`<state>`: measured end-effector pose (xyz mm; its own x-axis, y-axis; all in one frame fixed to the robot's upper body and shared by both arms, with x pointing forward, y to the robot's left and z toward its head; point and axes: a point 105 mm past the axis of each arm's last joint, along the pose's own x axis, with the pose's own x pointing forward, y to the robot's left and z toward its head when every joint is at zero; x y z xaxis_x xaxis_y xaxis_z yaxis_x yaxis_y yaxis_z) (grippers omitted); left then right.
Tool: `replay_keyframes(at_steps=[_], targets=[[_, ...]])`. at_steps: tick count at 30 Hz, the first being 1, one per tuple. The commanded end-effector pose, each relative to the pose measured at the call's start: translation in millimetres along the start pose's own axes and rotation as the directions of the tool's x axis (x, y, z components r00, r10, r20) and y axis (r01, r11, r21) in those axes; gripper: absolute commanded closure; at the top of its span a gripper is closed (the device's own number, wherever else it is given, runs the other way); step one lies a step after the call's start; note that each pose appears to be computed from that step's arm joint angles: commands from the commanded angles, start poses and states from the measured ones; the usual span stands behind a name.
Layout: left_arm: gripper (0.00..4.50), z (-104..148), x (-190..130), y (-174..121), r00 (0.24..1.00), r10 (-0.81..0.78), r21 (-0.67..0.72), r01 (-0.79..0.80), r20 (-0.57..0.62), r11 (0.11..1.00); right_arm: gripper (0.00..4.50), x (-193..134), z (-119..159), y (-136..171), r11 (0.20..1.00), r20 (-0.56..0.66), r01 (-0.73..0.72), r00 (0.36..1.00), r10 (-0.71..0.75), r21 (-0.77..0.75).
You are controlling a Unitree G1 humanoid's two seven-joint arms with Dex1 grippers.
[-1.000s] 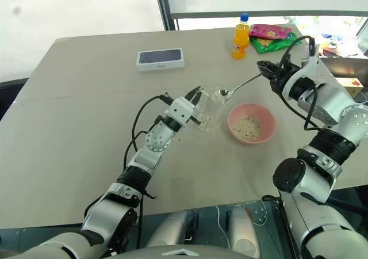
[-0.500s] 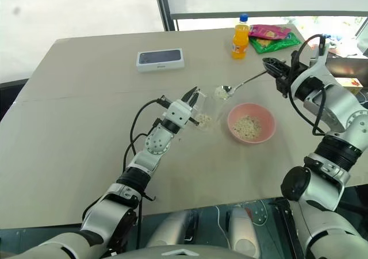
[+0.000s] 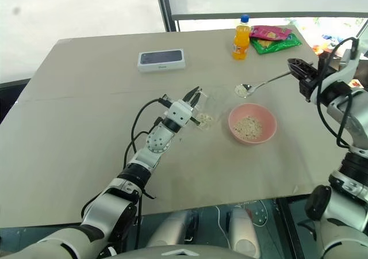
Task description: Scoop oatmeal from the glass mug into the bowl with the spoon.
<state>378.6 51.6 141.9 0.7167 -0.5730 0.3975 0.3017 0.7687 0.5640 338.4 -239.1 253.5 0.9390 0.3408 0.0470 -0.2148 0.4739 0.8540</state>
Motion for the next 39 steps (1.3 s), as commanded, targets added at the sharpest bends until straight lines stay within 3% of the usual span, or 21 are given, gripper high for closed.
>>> replay_keyframes(at_steps=[1, 7, 13, 17, 20, 23, 24, 27, 33, 39], targets=[[4.44, -23.7, -12.5, -10.3, 0.993, -0.058, -0.002, 0.058, -0.1, 0.998, 4.5, -14.5, 8.6, 8.8, 0.999, 0.04, -0.02, 0.999, 0.021, -0.036], [4.44, -24.7, -13.4, -12.6, 0.993, -0.052, -0.082, 0.044, -0.105, 0.996, 4.5, -18.9, -0.3, -8.8, 0.963, 0.004, 0.099, 0.995, -0.101, -0.251], [4.44, -26.2, -15.1, -12.5, 0.991, -0.054, -0.104, 0.041, -0.119, 0.994, 4.5, -2.1, -19.5, 13.3, 0.78, -0.06, 0.055, 0.991, -0.118, -0.624], [4.44, -26.1, -16.5, -11.5, 0.992, -0.05, -0.104, 0.037, -0.12, 0.994, 4.5, 5.1, -38.7, 34.7, 0.478, -0.14, -0.066, 0.983, -0.12, -0.876], [4.44, -25.4, -16.9, -12.0, 0.992, -0.046, -0.114, 0.032, -0.118, 0.993, 4.5, 5.7, -50.2, 44.9, 0.293, -0.213, -0.171, 0.97, -0.12, -0.941], [4.44, -23.9, -16.8, -14.0, 0.992, -0.051, -0.129, 0.036, -0.114, 0.991, 4.5, 4.3, -62.0, 50.3, 0.194, -0.296, -0.27, 0.948, -0.12, -0.943], [4.44, -23.3, -16.6, -14.3, 0.992, -0.05, -0.134, 0.034, -0.112, 0.99, 4.5, 4.3, -62.8, 50.6, 0.188, -0.304, -0.28, 0.945, -0.119, -0.941], [4.44, -20.9, -15.2, -16.6, 0.993, -0.059, -0.155, 0.042, -0.106, 0.987, 4.5, 10.3, -40.0, 59.1, 0.391, -0.232, -0.204, 0.972, -0.025, -0.898], [4.44, -18.5, -16.7, -19.4, 0.991, -0.089, -0.207, 0.067, -0.099, 0.976, 4.5, 17.8, -5.7, 99.0, 0.644, -0.106, -0.204, 0.977, 0.187, -0.737], [4.44, -16.0, -17.3, -19.3, 0.992, -0.09, -0.228, 0.068, -0.088, 0.971, 4.5, 24.9, -29.2, 117.1, 0.696, -0.181, -0.305, 0.952, 0.249, -0.65]])
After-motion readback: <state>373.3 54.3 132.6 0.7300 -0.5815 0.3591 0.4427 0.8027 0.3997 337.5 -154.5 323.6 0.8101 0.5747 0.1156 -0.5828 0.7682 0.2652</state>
